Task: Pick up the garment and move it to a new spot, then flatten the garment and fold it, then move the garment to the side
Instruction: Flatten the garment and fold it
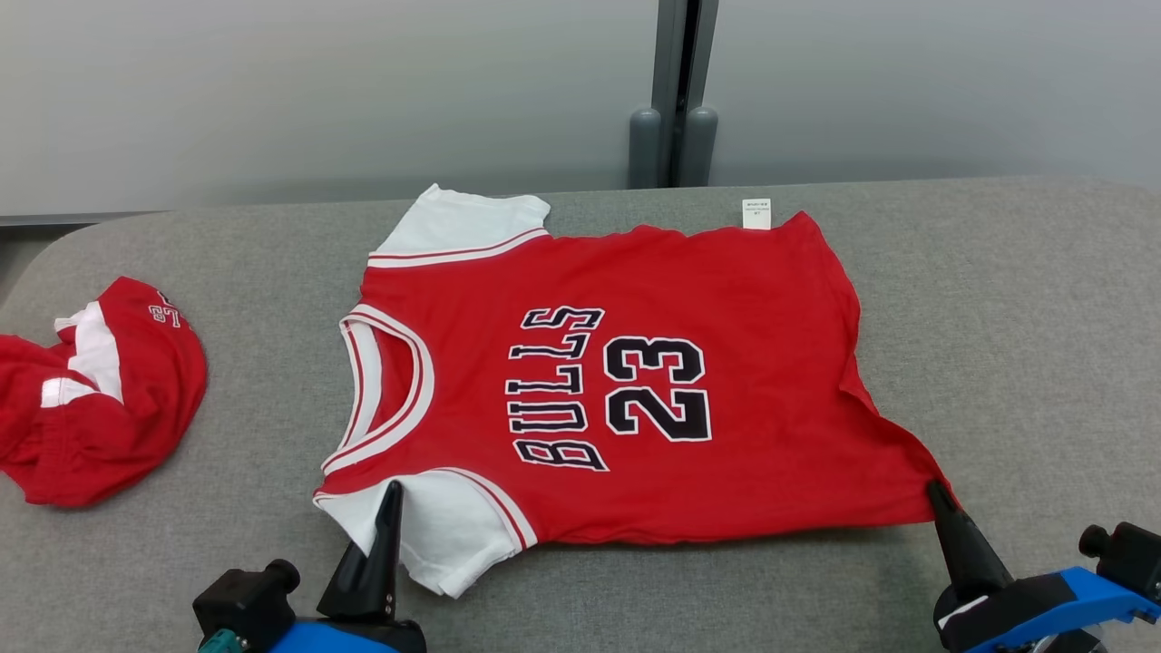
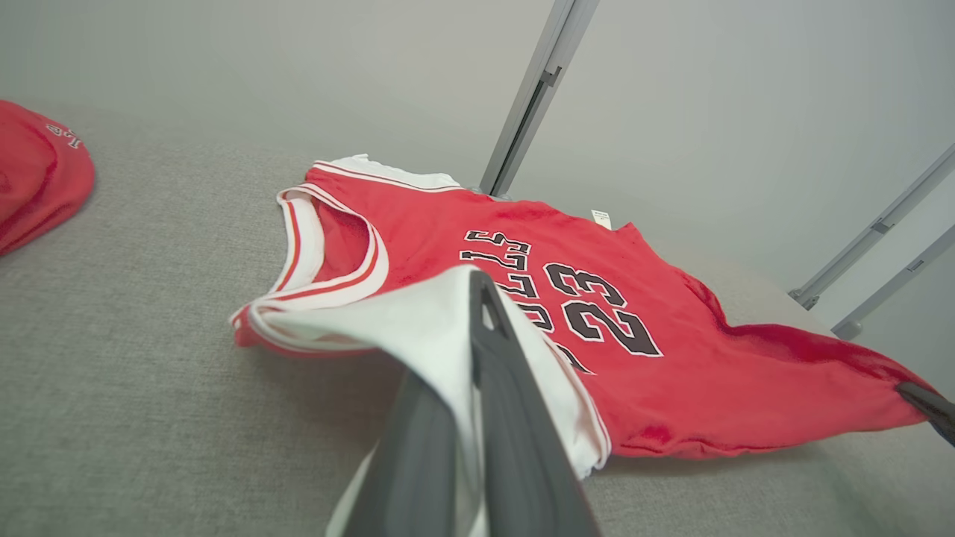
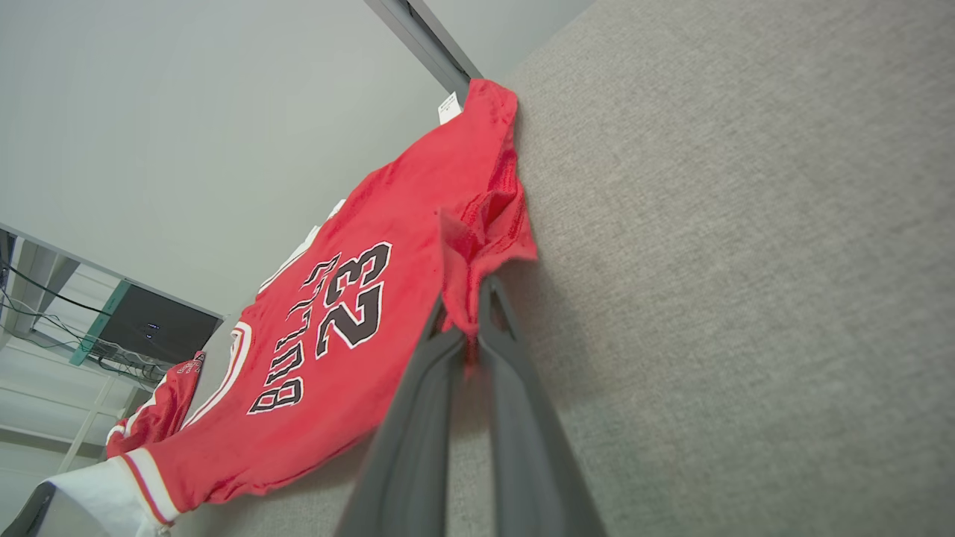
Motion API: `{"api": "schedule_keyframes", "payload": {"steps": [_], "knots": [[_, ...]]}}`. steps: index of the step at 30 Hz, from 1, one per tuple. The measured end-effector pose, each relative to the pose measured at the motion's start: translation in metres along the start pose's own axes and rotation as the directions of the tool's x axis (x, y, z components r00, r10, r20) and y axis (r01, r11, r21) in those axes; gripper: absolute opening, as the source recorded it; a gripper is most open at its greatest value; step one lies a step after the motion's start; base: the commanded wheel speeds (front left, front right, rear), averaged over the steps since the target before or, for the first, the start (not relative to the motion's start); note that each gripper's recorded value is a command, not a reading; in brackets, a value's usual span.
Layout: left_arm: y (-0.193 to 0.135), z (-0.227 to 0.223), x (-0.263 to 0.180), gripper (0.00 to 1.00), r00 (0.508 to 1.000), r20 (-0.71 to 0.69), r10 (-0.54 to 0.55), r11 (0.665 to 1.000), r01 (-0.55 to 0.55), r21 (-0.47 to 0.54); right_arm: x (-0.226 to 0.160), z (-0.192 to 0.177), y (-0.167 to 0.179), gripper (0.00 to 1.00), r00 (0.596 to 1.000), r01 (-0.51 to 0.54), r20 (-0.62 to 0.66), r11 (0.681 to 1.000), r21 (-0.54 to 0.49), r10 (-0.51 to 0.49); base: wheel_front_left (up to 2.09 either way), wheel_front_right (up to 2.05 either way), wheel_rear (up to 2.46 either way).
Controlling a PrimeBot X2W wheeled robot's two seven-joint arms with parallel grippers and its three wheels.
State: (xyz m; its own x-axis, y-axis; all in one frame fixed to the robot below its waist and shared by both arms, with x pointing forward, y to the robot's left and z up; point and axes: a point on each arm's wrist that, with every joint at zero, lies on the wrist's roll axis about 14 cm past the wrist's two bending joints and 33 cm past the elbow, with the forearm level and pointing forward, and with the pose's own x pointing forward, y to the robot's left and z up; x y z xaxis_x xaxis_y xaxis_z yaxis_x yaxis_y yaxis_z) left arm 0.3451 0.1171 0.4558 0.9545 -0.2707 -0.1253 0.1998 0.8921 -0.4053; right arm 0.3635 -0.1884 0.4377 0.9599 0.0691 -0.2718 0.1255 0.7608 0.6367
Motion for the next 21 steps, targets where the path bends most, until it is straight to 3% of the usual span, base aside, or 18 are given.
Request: {"api": "schedule_keyframes", "payload": {"steps": [12, 21], "knots": [[0.007, 0.005, 0.027, 0.00, 1.000, 0.004, -0.009, 1.000, 0.009, 0.006, 0.024, 0.005, 0.001, 0.00, 1.000, 0.005, -0.007, 0.999, 0.047, -0.005, 0.00, 0.00, 0.00], [0.018, 0.012, 0.056, 0.00, 1.000, -0.003, -0.019, 0.999, 0.019, 0.037, 0.058, 0.008, 0.006, 0.00, 0.999, 0.006, -0.032, 1.000, -0.002, -0.006, 0.00, 0.00, 0.00]]}}
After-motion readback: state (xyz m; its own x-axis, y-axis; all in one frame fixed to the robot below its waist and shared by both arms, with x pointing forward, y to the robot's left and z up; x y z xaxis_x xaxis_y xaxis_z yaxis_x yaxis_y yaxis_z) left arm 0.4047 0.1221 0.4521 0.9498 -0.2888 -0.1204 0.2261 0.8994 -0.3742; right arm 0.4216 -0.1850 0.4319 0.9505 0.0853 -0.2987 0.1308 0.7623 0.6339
